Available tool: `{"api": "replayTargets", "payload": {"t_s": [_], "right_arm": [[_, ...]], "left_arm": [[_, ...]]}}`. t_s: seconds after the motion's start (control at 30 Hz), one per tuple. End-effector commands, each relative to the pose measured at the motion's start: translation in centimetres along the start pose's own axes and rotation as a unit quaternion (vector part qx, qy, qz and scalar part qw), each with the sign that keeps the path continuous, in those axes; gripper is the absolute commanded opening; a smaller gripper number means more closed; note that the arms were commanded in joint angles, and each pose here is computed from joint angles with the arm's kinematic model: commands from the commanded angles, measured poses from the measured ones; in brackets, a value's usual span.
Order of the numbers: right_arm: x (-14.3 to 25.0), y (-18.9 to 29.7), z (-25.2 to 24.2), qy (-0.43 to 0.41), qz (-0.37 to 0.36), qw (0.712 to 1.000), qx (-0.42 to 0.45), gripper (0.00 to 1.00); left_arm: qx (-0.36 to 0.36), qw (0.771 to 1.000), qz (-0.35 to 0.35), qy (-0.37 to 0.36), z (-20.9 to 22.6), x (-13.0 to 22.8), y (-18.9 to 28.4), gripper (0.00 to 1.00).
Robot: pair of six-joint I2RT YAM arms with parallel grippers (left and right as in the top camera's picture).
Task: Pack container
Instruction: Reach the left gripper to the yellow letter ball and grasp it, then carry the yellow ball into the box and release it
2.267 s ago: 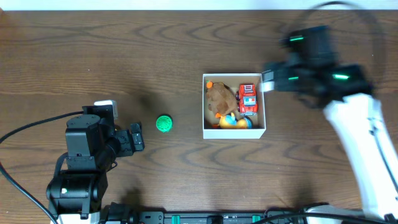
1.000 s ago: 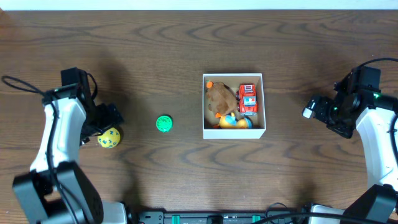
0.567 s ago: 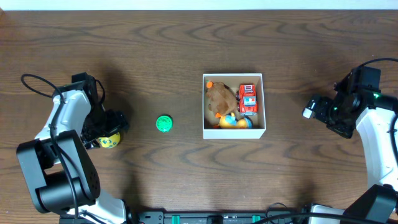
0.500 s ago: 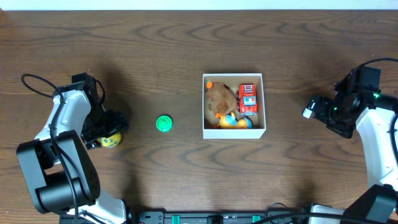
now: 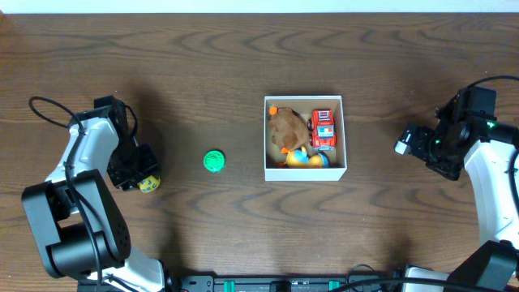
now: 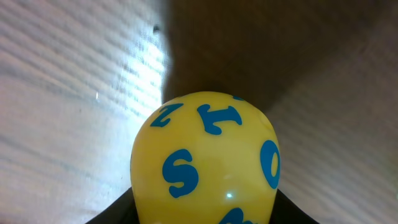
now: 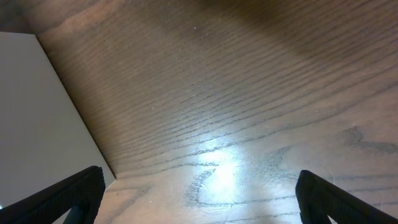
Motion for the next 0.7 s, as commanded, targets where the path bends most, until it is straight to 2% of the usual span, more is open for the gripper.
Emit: {"api": "replayTargets", "payload": {"t_s": [0.0,0.13,0.3,0.47,0.67], "right_arm": [[0.1,0.0,-0.1,-0.004,0.001,1.0,-0.003,0.99],[0.1,0.0,-0.1,-0.004,0.001,1.0,-0.003,0.99],[0.1,0.0,-0.1,-0.004,0.001,1.0,-0.002,0.99],[0.1,0.0,-0.1,-0.004,0.001,1.0,-0.002,0.99],[0.1,0.0,-0.1,-0.004,0.001,1.0,-0.002,0.99]], "left_arm": [[0.004,1.0,-0.01,0.01,-0.2,-0.3,1.5,0.33],[0.014,0.999,-0.044,-0.012,-1.7,-0.5,5.6,0.26],[0.047,0.987,-0.129,-0.088,-6.1,1.4,12.8,0.21],[0.102,0.948,-0.216,-0.209,-12.2,6.0,17.9,0.21],[0.137,0.898,-0.231,-0.349,-19.1,12.4,17.6,0.21]]}}
Point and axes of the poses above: each gripper's point midway between its finger pads, its own y axis back along the fingers, its own z axis along the line the jaws close on, x = y × z, the point moved 5 cm from there along y, back along the fingers, and after that the axes turned 3 degrees about y, right-handed, at the moved point
